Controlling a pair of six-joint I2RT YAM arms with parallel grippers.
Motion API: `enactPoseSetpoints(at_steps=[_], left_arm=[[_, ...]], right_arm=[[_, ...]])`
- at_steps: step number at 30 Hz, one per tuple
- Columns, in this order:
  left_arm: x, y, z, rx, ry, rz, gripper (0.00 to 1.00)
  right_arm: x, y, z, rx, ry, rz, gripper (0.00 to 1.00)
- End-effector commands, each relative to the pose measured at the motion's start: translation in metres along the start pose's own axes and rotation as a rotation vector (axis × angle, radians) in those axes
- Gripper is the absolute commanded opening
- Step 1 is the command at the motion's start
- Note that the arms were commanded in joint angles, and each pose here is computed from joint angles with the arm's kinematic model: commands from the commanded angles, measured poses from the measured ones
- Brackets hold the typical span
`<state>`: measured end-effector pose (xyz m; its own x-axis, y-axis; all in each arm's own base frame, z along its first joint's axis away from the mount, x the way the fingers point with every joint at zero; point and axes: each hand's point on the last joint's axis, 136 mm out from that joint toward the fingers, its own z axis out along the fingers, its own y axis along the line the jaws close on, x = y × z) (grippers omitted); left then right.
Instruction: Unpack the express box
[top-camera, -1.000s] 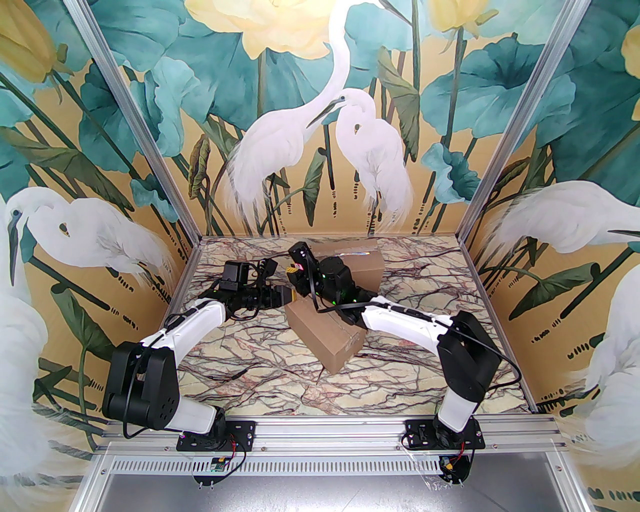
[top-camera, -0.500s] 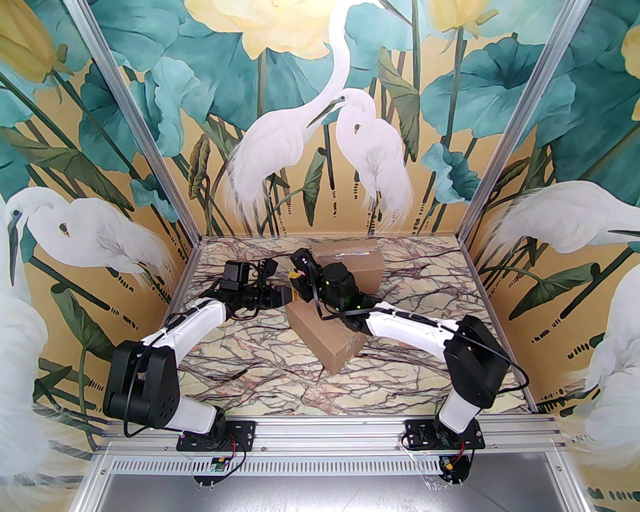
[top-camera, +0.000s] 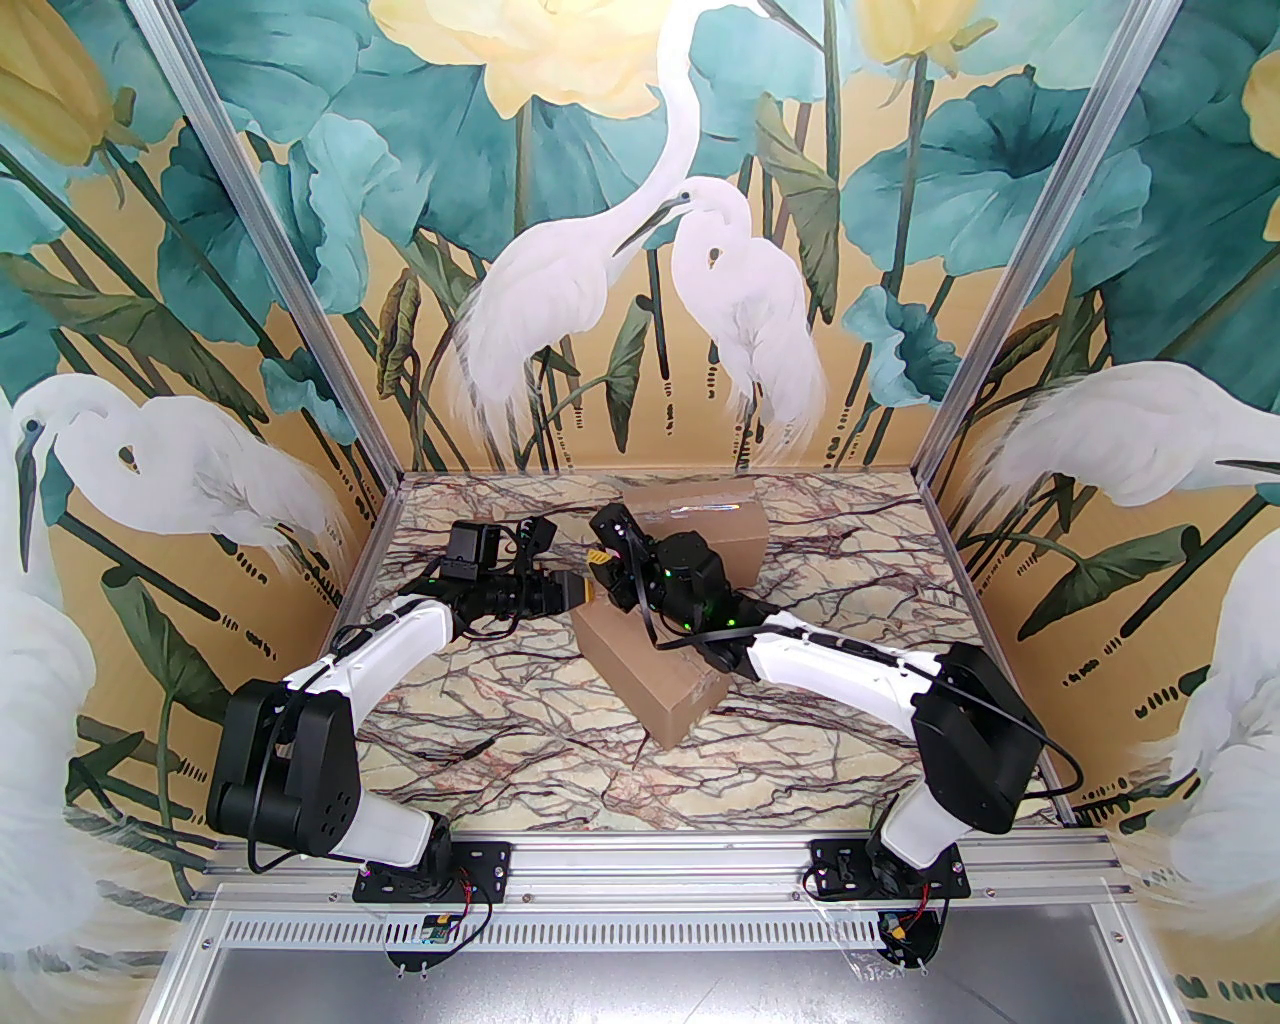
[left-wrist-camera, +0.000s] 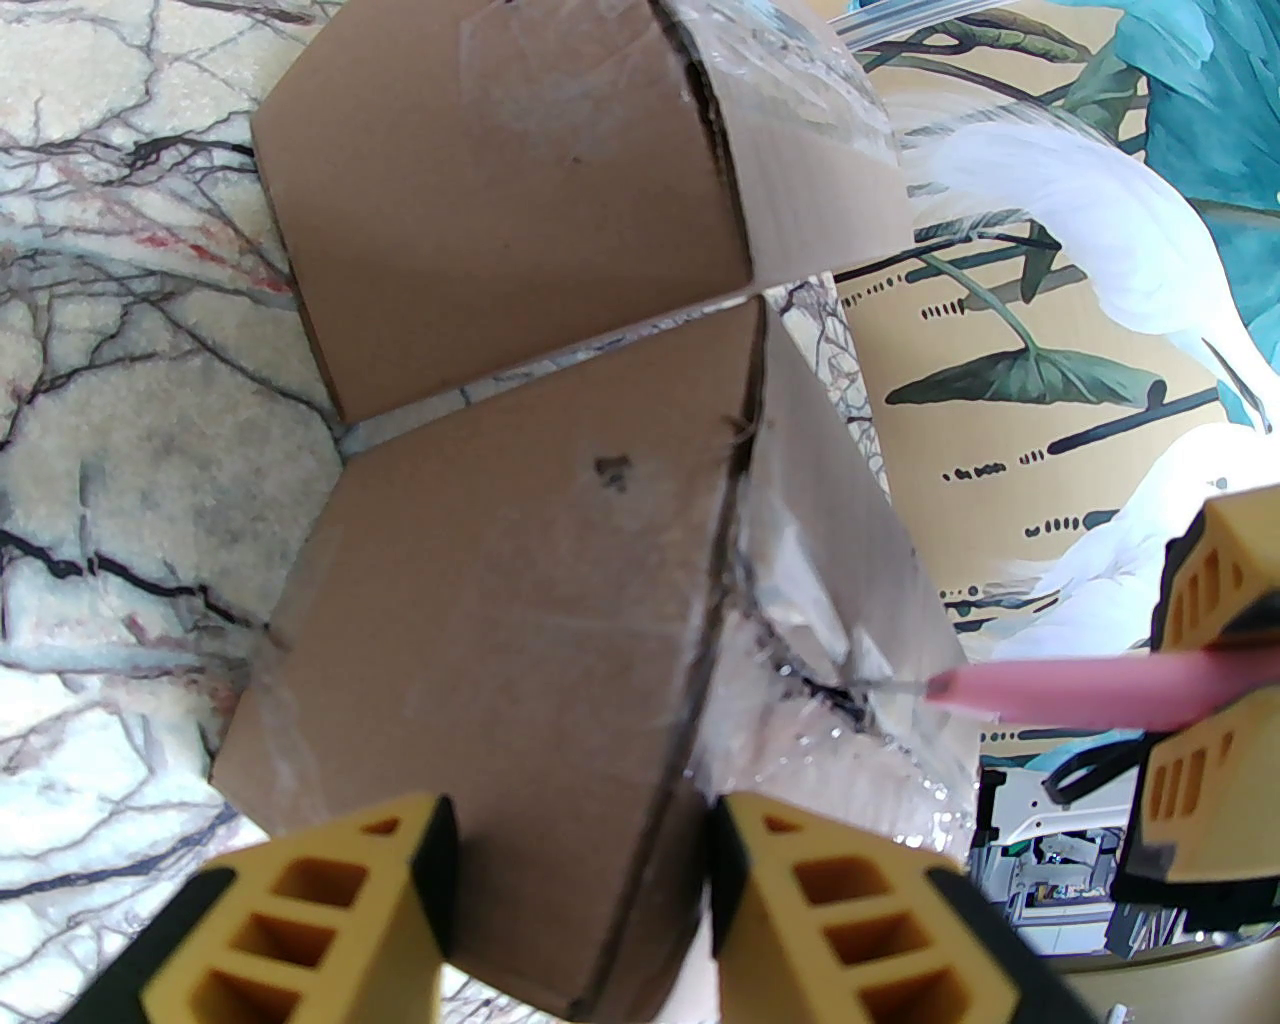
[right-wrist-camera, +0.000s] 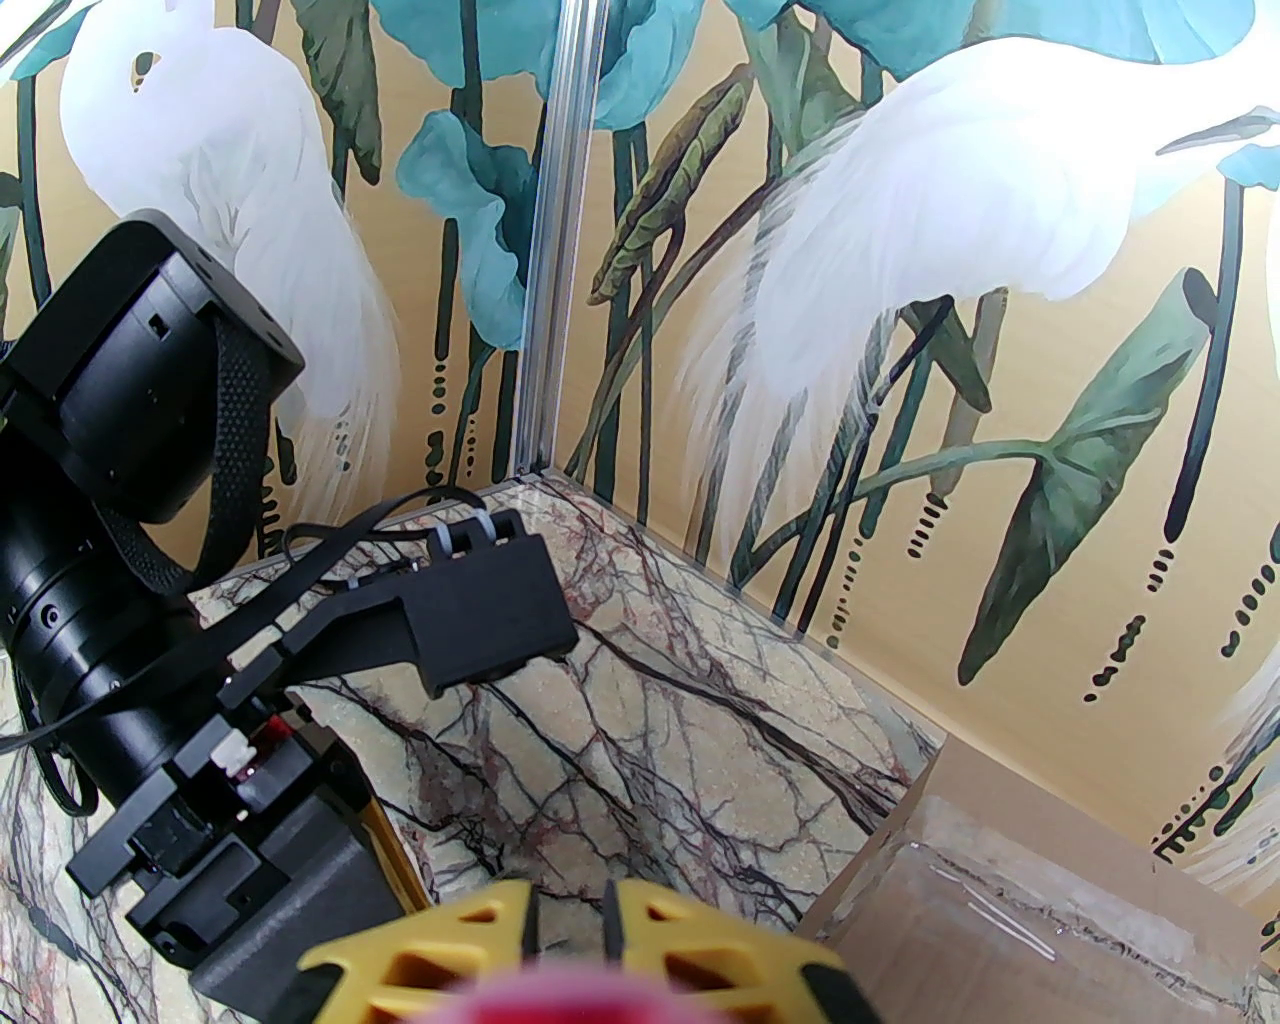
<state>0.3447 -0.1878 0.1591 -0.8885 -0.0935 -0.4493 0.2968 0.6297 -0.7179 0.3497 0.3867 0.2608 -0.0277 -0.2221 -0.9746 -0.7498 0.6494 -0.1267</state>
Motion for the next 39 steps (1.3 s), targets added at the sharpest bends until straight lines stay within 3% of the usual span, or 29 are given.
enactPoseSetpoints(at_steps=[1, 20, 23, 29, 39], left_arm=[[0.018, 0.046, 0.006, -0.18, 0.046, -0.109, 0.45], [0.011, 0.035, 0.001, -0.15, 0.009, -0.139, 0.46], [0.004, 0.024, -0.004, -0.126, -0.011, -0.116, 0.51], [-0.016, -0.01, -0.022, -0.072, -0.067, -0.016, 0.74], [-0.05, -0.026, -0.02, -0.081, -0.044, 0.107, 0.81]], right_arm=[[0.002, 0.003, -0.01, -0.012, 0.025, 0.001, 0.0], [0.005, 0.009, -0.022, -0.011, 0.075, 0.071, 0.0], [0.005, 0.008, -0.02, -0.007, 0.064, 0.069, 0.0], [-0.009, 0.009, -0.018, -0.019, 0.013, 0.074, 0.0], [-0.033, 0.014, -0.015, -0.058, -0.063, 0.065, 0.0]])
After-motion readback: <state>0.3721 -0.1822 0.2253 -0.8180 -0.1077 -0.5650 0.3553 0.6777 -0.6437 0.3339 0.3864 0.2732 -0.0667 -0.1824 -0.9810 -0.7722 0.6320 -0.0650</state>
